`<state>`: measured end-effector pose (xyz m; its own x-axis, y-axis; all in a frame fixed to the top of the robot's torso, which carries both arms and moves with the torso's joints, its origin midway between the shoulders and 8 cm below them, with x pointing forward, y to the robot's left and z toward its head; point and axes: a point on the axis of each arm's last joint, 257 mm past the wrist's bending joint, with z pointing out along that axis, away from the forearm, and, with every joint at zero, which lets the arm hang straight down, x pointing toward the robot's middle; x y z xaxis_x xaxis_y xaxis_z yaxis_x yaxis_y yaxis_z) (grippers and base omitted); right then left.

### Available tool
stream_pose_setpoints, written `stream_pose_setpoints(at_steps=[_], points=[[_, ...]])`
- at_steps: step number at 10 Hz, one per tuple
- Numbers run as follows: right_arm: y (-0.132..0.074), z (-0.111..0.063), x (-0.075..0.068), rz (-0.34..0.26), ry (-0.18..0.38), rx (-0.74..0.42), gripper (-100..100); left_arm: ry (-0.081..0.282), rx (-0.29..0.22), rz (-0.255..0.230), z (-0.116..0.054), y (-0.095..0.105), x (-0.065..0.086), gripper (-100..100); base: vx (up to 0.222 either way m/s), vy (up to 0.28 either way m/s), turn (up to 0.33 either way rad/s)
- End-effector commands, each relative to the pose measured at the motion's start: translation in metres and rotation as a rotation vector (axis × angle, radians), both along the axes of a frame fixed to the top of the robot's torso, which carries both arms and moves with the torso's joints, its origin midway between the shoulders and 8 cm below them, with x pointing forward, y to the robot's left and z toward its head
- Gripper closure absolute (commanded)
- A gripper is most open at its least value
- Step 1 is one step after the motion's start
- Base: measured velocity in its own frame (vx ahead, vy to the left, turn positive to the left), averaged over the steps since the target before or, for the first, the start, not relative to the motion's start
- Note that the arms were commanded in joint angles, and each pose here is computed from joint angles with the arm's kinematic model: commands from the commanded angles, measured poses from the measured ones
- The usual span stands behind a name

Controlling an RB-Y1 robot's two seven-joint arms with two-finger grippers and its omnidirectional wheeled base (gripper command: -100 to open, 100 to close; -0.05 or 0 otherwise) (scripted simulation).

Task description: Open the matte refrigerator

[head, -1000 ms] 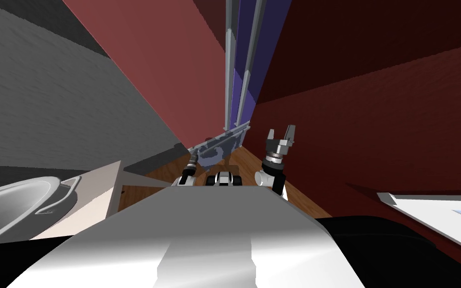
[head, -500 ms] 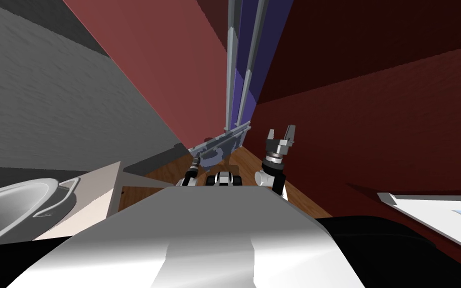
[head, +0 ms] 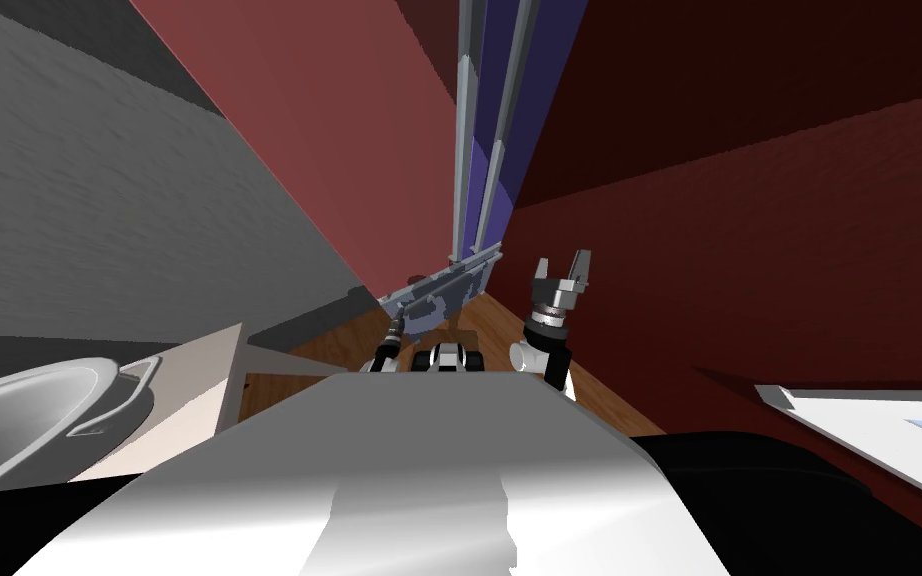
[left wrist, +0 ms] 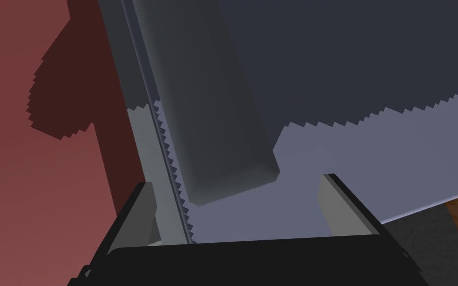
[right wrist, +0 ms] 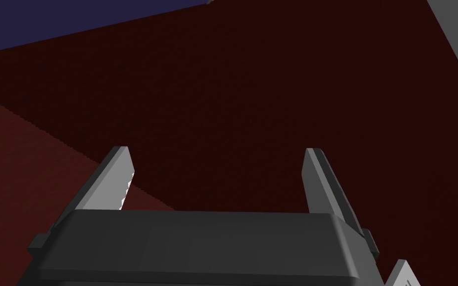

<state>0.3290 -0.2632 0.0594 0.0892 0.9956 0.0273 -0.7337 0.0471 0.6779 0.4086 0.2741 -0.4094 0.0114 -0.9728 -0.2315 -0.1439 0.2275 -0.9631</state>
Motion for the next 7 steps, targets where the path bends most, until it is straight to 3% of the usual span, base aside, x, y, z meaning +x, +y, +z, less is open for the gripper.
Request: stream_pose_setpoints(at_steps=[1,7], points=[[0.0,0.0,0.0,0.0,0.0,0.0,0,0.0,0.004,0.03,-0.001,0.013,0.015,-100,-0.059,0.011,-0.15],[0.0,0.0,0.0,0.0,0.0,0.0,0,0.0,-0.001,0.099,0.001,0.041,0.048,-100,-0.061,0.004,-0.115]])
